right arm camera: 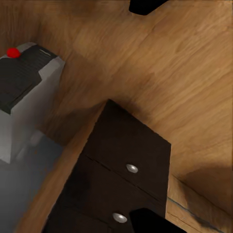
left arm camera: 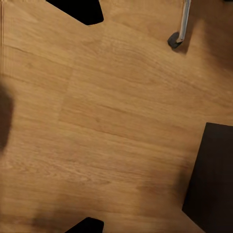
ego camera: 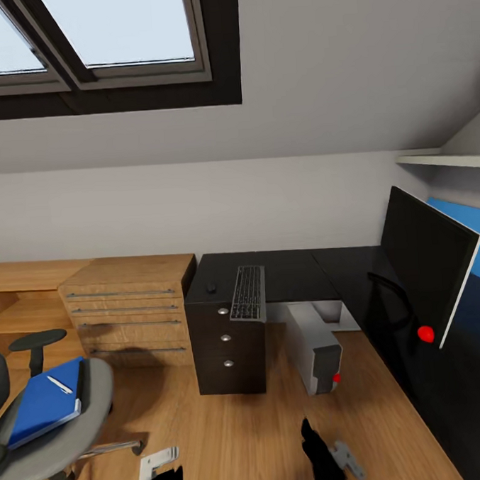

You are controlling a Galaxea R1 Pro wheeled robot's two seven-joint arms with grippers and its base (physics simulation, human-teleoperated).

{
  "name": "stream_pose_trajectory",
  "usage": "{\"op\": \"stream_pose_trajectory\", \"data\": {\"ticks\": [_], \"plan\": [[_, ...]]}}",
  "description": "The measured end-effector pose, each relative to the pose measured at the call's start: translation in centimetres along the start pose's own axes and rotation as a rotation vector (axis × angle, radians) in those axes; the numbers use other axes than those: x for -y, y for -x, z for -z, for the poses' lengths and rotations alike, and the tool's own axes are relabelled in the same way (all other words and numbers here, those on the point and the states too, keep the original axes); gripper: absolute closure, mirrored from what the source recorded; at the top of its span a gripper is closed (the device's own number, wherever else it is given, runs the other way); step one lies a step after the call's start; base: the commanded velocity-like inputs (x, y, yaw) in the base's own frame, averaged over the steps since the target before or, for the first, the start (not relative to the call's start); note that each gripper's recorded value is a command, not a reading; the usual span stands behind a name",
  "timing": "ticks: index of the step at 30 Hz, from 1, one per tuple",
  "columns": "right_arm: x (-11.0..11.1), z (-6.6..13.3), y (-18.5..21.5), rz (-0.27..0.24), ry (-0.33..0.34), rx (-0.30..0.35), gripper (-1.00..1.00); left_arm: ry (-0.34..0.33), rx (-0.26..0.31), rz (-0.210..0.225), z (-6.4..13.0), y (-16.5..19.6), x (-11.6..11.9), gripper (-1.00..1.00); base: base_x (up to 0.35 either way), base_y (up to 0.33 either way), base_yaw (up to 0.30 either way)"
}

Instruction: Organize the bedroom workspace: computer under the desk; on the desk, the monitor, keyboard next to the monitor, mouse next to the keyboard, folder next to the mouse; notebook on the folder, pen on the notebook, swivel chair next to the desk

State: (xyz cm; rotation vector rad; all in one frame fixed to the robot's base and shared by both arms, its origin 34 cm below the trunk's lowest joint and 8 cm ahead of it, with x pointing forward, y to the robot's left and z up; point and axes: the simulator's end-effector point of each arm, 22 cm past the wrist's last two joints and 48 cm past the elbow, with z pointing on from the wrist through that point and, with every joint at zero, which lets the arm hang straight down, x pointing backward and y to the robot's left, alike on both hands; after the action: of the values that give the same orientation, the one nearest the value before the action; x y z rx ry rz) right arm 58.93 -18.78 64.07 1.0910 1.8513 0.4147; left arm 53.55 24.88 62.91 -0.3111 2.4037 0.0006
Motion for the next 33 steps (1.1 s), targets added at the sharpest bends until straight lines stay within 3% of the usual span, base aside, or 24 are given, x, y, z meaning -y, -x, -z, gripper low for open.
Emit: {"op": "stream_pose_trajectory", "data": {"ticks": [6, 9, 15, 16, 17, 21, 33], "plan": [[0.7, 1.1, -0.4, 0.138, 0.006, -0.003, -1.00, 0.012, 0.002, 0.004, 0.4, -0.5, -0.4, -1.00, -0.002, -0.001, 0.000], [1.0, 1.7, -1.3, 0.247, 0.025, -0.032, -1.00, 0.030, -0.027, 0.003, 0.5, -2.1, -1.1, -1.00, 0.000, 0.000, 0.000], [0.6, 2.9, -2.7, 0.401, 0.075, -0.079, -1.00, 0.055, -0.049, 0.004, 0.8, -4.2, -2.1, -1.00, 0.000, 0.000, 0.000], [0.4, 3.1, -3.0, 0.445, 0.094, -0.087, -1.00, 0.063, -0.042, 0.006, 0.9, -4.7, -2.4, -1.00, 0.000, 0.000, 0.000], [-0.4, 3.5, -3.6, 0.544, 0.148, -0.098, -1.00, 0.074, 0.019, 0.014, 0.9, -4.6, -2.9, -1.00, 0.000, 0.000, 0.000], [-0.9, 4.0, -3.5, 0.572, 0.162, -0.102, -1.00, 0.076, 0.048, -0.002, 1.4, -4.0, -3.0, -1.00, 0.000, 0.000, 0.000], [-2.1, 5.0, -2.7, 0.579, 0.166, -0.104, -1.00, 0.081, 0.052, -0.014, 2.8, -2.9, -3.1, -1.00, -0.117, 0.000, 0.000]]}}
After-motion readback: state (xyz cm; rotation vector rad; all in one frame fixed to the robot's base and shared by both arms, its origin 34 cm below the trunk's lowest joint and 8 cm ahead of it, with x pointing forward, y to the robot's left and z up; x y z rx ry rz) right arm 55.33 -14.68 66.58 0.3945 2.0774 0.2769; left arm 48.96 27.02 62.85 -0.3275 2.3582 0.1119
